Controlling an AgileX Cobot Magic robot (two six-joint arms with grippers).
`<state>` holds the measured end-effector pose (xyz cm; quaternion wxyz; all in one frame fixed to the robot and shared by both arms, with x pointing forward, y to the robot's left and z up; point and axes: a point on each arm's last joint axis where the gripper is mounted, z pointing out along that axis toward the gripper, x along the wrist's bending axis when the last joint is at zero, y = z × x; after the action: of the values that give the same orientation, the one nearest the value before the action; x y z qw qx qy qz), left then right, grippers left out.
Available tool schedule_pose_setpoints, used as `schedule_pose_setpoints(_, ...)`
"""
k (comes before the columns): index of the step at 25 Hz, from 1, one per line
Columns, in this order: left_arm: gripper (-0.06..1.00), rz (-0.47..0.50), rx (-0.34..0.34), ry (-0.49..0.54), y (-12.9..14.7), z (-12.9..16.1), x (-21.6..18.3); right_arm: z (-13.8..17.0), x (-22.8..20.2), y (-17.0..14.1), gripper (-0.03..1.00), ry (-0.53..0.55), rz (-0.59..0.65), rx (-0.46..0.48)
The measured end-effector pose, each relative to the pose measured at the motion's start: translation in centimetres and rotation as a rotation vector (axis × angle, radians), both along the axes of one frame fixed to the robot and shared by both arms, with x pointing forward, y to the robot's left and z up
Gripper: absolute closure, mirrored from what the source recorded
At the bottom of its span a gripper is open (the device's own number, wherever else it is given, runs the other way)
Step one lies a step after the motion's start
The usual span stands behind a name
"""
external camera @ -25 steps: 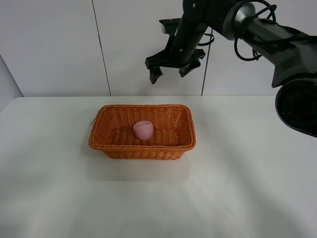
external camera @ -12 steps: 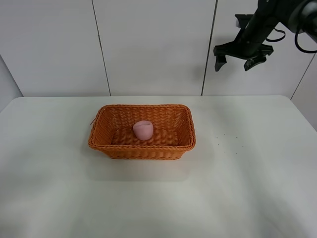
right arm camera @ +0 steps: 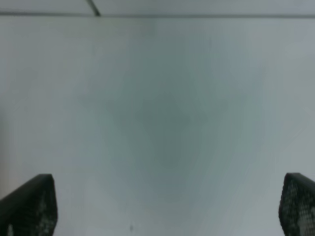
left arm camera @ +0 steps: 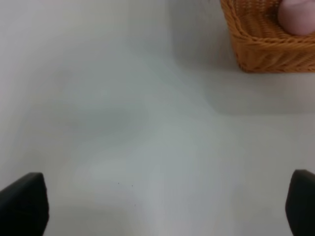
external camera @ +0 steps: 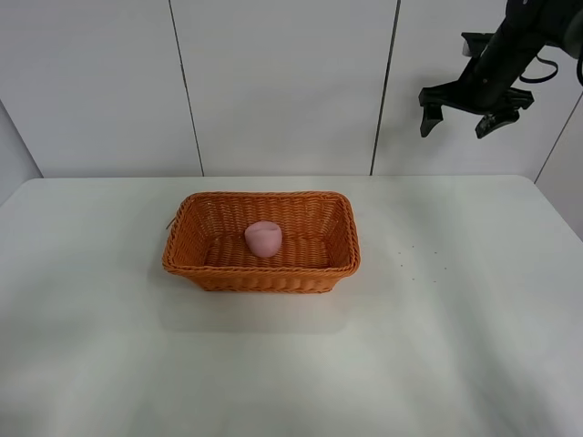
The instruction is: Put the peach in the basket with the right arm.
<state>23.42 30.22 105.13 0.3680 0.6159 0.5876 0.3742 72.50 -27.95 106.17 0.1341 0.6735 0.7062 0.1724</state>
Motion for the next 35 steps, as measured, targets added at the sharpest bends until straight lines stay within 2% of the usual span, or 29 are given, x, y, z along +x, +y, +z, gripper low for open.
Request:
schedule_pose_setpoints(6, -0.04, 0.0, 0.0, 0.0, 0.0, 0.0, 0.0, 1.5, -4.7, 0.0, 0.27, 0.07, 0.001, 0.014)
schedule_pose_setpoints(9, -0.04, 0.0, 0.0, 0.0, 0.0, 0.0, 0.0, 2.3, -8.8, -0.1, 0.27, 0.117, 0.0, 0.014)
schedule_pose_setpoints(14, -0.04, 0.0, 0.0, 0.0, 0.0, 0.0, 0.0, 2.9, -16.9, -0.4, 0.27, 0.177, 0.0, 0.012)
schedule_pose_setpoints(20, -0.04, 0.0, 0.0, 0.0, 0.0, 0.0, 0.0, 1.4, -27.1, -0.7, 0.27, 0.218, -0.001, 0.005)
schedule_pose_setpoints(23, -0.04, 0.0, 0.0, 0.0, 0.0, 0.0, 0.0, 0.4, -31.7, -0.9, 0.27, 0.141, -0.005, 0.006)
schedule_pose_setpoints(29, -0.04, 0.0, 0.0, 0.0, 0.0, 0.0, 0.0, -1.1, -38.8, -1.1, 0.27, -0.133, -0.015, 0.016)
schedule_pose_setpoints(35, -0.04, 0.0, 0.0, 0.0, 0.0, 0.0, 0.0, -1.6, -43.5, -1.3, 0.27, -0.329, -0.013, 0.023)
